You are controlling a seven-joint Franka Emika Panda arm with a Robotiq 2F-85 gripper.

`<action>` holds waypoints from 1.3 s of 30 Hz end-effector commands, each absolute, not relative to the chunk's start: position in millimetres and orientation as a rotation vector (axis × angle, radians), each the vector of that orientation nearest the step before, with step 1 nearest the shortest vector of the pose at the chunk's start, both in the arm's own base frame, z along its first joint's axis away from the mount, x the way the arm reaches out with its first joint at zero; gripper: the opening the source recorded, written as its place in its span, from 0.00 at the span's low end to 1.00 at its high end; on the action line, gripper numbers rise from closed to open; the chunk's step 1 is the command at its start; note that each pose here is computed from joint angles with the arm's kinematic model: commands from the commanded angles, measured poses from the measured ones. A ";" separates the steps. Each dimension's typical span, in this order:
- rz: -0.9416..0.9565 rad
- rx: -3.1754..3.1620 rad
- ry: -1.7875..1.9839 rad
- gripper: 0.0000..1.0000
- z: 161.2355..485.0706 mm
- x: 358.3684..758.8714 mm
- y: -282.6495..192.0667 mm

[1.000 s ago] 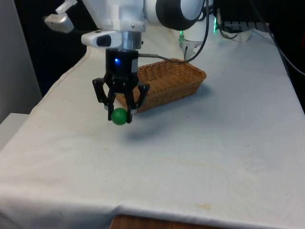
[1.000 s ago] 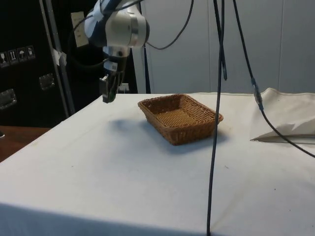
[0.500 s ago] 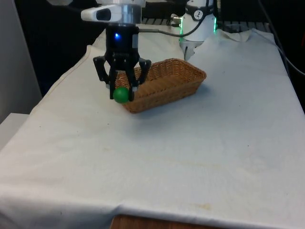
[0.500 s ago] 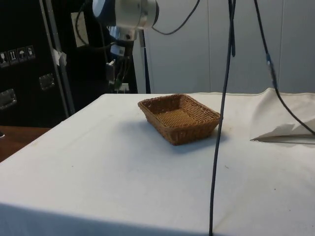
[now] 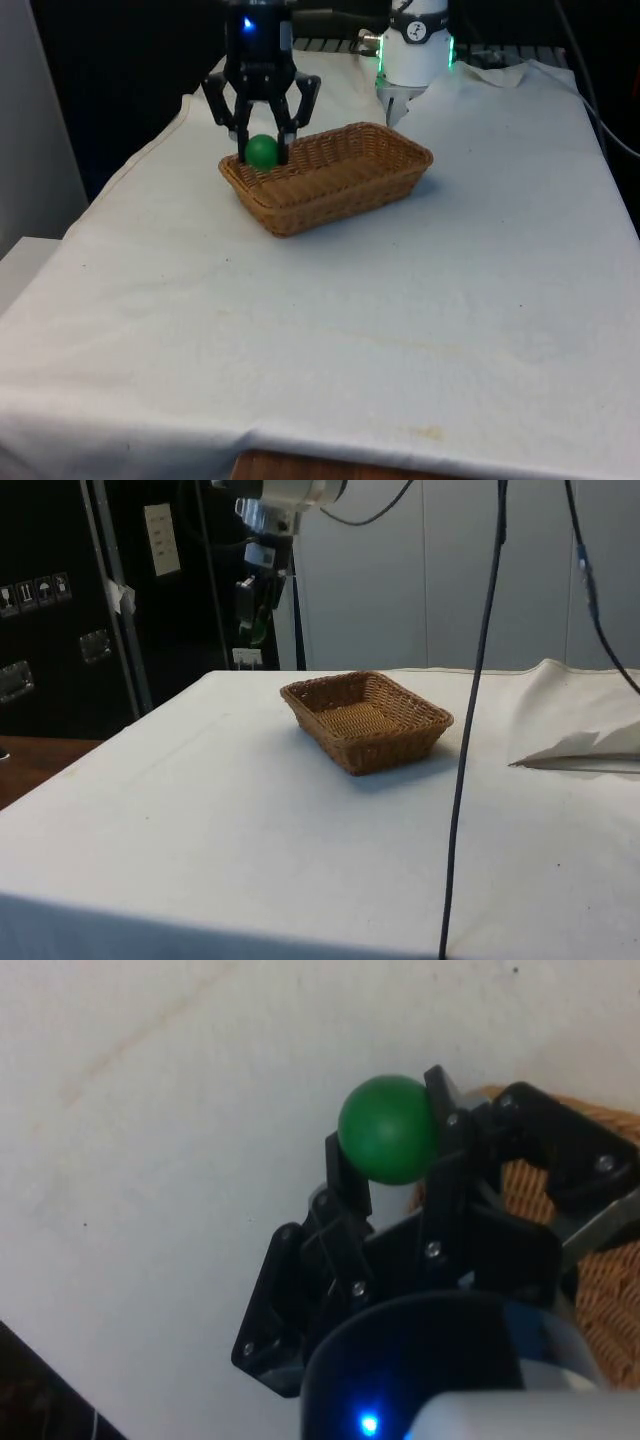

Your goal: Pick up the ball and place it into the basket.

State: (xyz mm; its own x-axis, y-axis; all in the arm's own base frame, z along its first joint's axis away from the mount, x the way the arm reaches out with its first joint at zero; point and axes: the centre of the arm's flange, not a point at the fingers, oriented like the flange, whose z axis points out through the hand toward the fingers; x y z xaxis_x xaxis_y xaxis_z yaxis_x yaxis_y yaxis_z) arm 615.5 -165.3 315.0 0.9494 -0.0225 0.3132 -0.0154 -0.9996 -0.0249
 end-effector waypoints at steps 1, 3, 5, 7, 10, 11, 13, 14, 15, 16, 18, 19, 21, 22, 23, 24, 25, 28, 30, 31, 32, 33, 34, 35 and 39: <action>-0.480 -3.087 0.031 0.00 319.5 607.4 -166.5; -0.479 -3.083 0.025 0.00 324.2 602.4 -166.9; -0.489 -3.072 0.017 0.00 324.6 605.1 -166.1; -0.474 -3.077 0.013 0.00 330.3 595.6 -166.9; -0.472 -3.074 0.001 0.00 336.5 588.2 -168.0; -0.471 -3.072 -0.006 0.00 338.2 586.4 -167.1; -0.463 -3.073 -0.027 0.00 342.3 580.5 -165.6; -0.474 -3.057 -0.028 0.00 343.0 582.3 -166.2; -0.459 -3.073 -0.031 0.00 343.1 578.3 -165.3; -0.454 -3.075 -0.038 0.00 343.9 576.1 -164.9; -0.443 -3.078 -0.049 0.00 345.1 572.2 -164.0; -0.433 -3.081 -0.053 0.00 344.0 570.0 -163.5; -0.407 -3.090 -0.063 0.00 342.2 564.6 -162.4; -0.397 -3.093 -0.067 0.00 341.2 563.0 -161.8; -0.408 -3.077 -0.072 0.00 343.2 564.0 -161.7; -0.385 -3.097 -0.072 0.00 339.7 561.0 -161.1; -0.376 -3.100 -0.075 0.00 339.2 559.2 -161.1; -0.347 -3.111 -0.084 0.00 335.8 554.1 -160.7; -0.319 -3.122 -0.090 0.00 331.1 548.1 -160.0; -0.310 -3.125 -0.093 0.00 329.4 546.3 -159.4; -0.315 -3.110 -0.098 0.00 330.8 547.4 -159.2; -0.301 -3.128 -0.095 0.00 327.6 544.7 -158.8; -0.293 -3.129 -0.097 0.00 324.8 542.4 -157.2; -0.286 -3.130 -0.096 0.00 322.1 539.9 -156.2; -0.260 -3.128 -0.095 0.00 304.8 527.3 -147.4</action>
